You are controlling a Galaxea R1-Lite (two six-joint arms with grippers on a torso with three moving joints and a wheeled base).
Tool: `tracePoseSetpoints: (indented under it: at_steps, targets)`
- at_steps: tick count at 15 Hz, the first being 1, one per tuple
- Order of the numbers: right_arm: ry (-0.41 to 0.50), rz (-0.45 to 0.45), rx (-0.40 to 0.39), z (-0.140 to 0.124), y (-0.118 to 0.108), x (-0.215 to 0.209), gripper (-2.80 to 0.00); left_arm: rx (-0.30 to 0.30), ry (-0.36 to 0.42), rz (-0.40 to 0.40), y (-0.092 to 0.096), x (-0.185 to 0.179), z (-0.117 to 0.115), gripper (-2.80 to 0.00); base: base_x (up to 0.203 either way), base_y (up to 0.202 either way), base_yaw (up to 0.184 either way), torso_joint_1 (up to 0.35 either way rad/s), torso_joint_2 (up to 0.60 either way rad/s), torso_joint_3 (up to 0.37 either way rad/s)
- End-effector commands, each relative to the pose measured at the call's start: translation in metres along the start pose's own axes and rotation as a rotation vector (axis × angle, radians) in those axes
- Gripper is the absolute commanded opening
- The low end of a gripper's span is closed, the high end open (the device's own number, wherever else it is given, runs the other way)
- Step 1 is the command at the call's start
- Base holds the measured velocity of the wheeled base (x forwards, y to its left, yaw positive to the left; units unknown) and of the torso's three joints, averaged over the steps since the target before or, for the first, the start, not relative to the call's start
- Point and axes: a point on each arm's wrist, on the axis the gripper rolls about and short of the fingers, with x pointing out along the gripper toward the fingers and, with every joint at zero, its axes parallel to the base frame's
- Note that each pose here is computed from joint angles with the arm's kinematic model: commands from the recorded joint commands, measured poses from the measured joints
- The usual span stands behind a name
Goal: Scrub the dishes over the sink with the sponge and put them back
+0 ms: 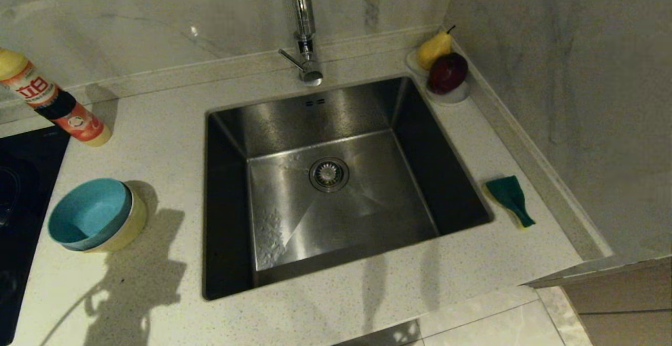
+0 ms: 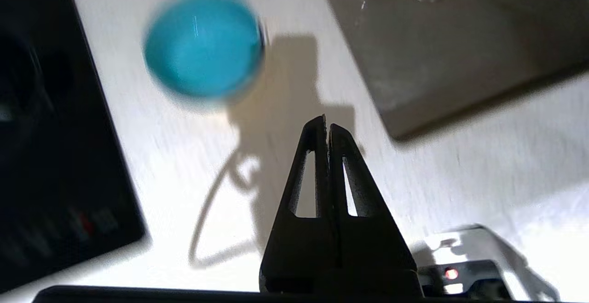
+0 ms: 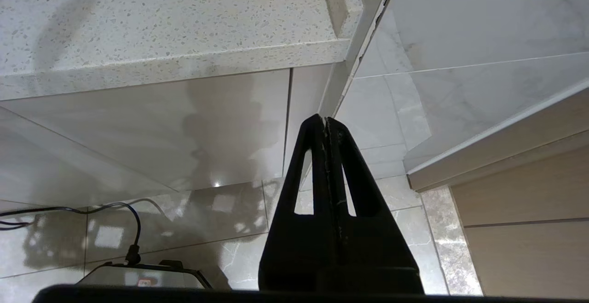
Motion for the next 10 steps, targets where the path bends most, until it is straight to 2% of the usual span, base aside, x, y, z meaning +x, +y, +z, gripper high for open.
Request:
tracePoseSetpoints:
  at_steps: [1, 3, 6, 8, 10]
  targets:
    - [0.0, 0.002, -0.001, 0.0, 0.0, 0.0, -2.8, -0.049, -0.051, 0.003, -0.014, -0.021, -0.059, -2.8, 0.0, 0.0, 0.0, 0.0, 0.0, 0.0]
    - [0.001, 0.002, -0.001, 0.0, 0.0, 0.0, -2.8, -0.07, -0.055, -0.005, -0.02, -0.022, -0.098, -2.8, 0.0, 0.0, 0.0, 0.0, 0.0, 0.0]
    - [0.0, 0.0, 0.0, 0.0, 0.0, 0.0, -2.8, -0.059, -0.105, 0.016, -0.027, -0.022, -0.143, -2.8, 0.0, 0.0, 0.0, 0.0, 0.0, 0.0]
    - [0.001, 0.0, 0.001, 0.0, 0.0, 0.0, -2.8, -0.088, -0.084, 0.047, -0.027, -0.018, -0.153, -2.8, 0.0, 0.0, 0.0, 0.0, 0.0, 0.0]
    - [0.001, 0.0, 0.001, 0.0, 0.0, 0.0, -2.8, -0.102, -0.128, 0.049, -0.027, -0.015, -0.152, -2.8, 0.0, 0.0, 0.0, 0.0, 0.0, 0.0]
